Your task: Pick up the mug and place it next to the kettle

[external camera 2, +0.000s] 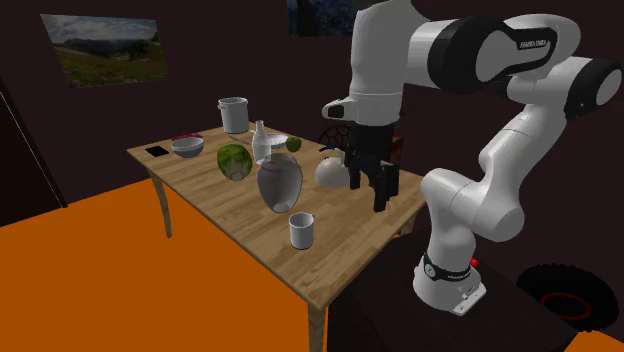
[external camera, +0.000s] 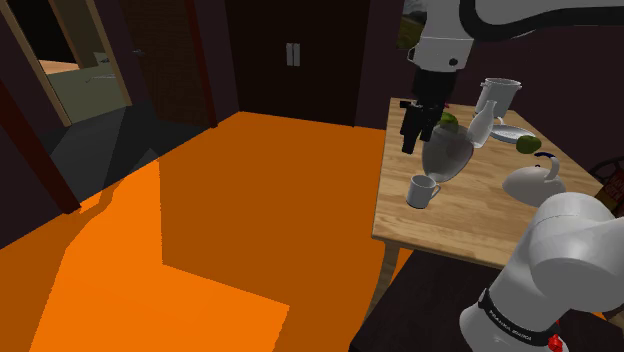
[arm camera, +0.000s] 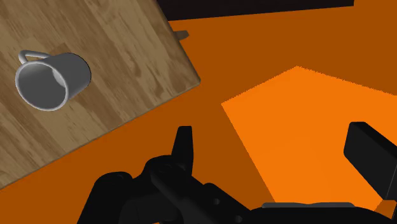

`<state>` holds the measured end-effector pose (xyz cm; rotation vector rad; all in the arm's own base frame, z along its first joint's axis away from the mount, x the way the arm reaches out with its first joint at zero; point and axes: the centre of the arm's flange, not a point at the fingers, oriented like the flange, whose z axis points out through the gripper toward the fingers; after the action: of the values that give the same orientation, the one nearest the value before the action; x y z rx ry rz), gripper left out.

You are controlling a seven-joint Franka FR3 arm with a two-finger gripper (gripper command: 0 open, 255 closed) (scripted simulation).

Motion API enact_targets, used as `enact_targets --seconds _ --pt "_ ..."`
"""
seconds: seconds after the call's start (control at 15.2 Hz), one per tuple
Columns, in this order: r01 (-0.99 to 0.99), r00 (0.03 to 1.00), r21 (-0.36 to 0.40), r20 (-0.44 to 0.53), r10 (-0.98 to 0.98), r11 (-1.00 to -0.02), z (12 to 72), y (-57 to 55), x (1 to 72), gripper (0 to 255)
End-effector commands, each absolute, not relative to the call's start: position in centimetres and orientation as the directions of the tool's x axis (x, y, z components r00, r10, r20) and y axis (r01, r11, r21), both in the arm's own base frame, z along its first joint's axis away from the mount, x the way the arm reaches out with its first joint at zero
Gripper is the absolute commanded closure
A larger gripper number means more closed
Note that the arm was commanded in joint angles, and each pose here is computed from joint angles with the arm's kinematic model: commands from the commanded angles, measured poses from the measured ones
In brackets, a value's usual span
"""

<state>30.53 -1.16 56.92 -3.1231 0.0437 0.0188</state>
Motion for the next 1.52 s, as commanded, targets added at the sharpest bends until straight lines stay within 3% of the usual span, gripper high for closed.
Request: enact_targets --seconds 0.0,1.45 --pt "-0.028 1.000 -0.018 -0.012 -0.028 -0.999 56.9 -1.2 30.5 0" --pt "-0.086 0.996 0.047 -0.004 -0.086 -0.995 36.9 -21.1 32.9 0"
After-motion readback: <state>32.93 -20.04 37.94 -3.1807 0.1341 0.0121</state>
